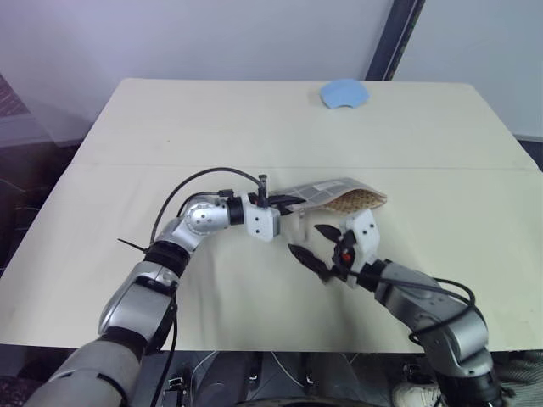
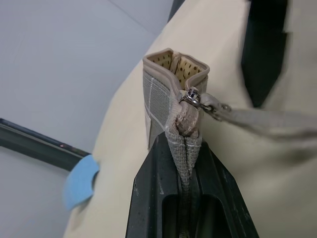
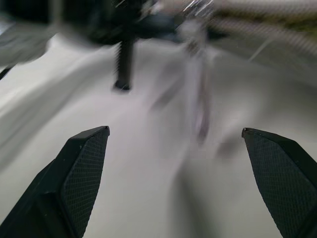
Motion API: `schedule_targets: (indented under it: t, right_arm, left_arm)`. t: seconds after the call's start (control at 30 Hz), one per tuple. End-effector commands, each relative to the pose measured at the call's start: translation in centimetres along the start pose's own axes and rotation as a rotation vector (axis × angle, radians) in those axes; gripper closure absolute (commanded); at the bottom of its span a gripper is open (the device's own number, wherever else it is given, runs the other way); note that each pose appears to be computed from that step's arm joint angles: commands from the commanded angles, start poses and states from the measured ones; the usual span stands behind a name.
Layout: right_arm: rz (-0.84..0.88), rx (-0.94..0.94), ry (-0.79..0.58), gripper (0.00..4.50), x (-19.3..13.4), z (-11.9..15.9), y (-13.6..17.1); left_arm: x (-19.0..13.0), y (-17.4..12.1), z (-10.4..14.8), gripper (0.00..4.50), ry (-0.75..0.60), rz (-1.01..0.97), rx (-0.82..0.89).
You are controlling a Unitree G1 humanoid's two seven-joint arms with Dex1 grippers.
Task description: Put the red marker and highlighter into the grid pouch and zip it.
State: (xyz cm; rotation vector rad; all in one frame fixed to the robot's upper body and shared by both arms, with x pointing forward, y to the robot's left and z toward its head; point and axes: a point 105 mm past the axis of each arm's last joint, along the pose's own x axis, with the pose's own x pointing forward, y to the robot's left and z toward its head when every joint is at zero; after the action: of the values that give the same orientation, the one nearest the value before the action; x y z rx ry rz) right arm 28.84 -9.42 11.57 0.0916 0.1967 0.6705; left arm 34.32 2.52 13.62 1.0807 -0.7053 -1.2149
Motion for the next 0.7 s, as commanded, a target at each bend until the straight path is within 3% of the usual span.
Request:
schedule_targets:
  t: [0.03, 0.2, 0.27, 0.33, 0.53, 0.7]
  right_arm:
    - [-0.017, 0.026, -0.052, 0.06, 0.6, 1.2, -0.4]
    - [0.061, 0.097, -0.097, 0.06, 1.3, 1.9, 1.0]
    - [0.077, 0.103, -0.078, 0.63, 1.5, 1.5, 1.3]
    - [0.083, 0.127, -0.074, 1.36, 1.7, 1.2, 1.5]
    - [0.108, 0.186, -0.085, 4.45, 2.2, 1.6, 2.2]
    - [0.058, 0.063, 0.001, 4.45, 1.2, 0.4, 0.6]
  left_arm:
    - [0.0, 0.8, 0.3, 4.50, -0.008, 0.000, 0.093]
    - [0.1, 0.8, 0.1, 4.50, 0.000, 0.002, 0.123]
    - [0.1, 0.7, 0.1, 4.50, 0.001, 0.009, 0.128]
    - [0.1, 0.8, 0.1, 4.50, 0.002, 0.014, 0.131]
    - [0.3, 0.7, 0.0, 4.50, 0.005, 0.025, 0.132]
    - [-0.2, 1.2, -0.4, 4.50, 0.024, 0.059, 0.108]
